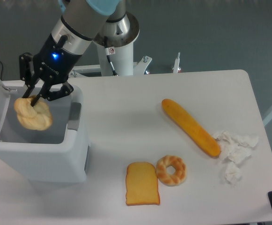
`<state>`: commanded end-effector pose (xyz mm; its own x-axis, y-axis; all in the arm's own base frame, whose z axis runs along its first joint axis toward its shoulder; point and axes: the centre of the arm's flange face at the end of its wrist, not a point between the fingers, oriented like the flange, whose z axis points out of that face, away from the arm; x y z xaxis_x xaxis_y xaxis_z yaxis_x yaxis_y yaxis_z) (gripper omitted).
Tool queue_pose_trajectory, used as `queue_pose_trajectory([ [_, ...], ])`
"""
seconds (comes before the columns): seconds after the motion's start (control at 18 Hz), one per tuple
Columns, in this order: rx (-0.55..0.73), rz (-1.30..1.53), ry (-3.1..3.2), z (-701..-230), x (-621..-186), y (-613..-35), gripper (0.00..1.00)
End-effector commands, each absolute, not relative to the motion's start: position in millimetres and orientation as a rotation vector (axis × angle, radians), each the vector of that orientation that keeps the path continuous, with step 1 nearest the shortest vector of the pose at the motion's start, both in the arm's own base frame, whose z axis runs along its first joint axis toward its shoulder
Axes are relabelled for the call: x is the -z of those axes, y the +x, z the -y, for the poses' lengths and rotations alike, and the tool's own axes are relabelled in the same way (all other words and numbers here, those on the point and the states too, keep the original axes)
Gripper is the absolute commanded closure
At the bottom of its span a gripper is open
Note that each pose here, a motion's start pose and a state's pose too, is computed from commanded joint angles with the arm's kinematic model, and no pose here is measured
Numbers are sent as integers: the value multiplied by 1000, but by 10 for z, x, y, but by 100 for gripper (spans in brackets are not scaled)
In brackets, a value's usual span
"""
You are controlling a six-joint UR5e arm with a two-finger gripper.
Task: Place the round bread in the trash can
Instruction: 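Open the gripper to drop the roll into the trash can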
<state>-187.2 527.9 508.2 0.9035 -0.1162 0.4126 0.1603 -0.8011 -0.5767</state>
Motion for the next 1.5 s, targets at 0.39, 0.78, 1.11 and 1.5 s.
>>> queue_pose_trajectory([
  [0.39,578,31,-2432,-5279,-5082,-1872,55],
  [0.78,578,31,-2432,-5279,-5082,-1872,55],
  [1.11,578,31,-2432,-5279,-5082,-1872,55],
  [1.5,538,7,-2408,-5302,-5173,-1903,55],
])
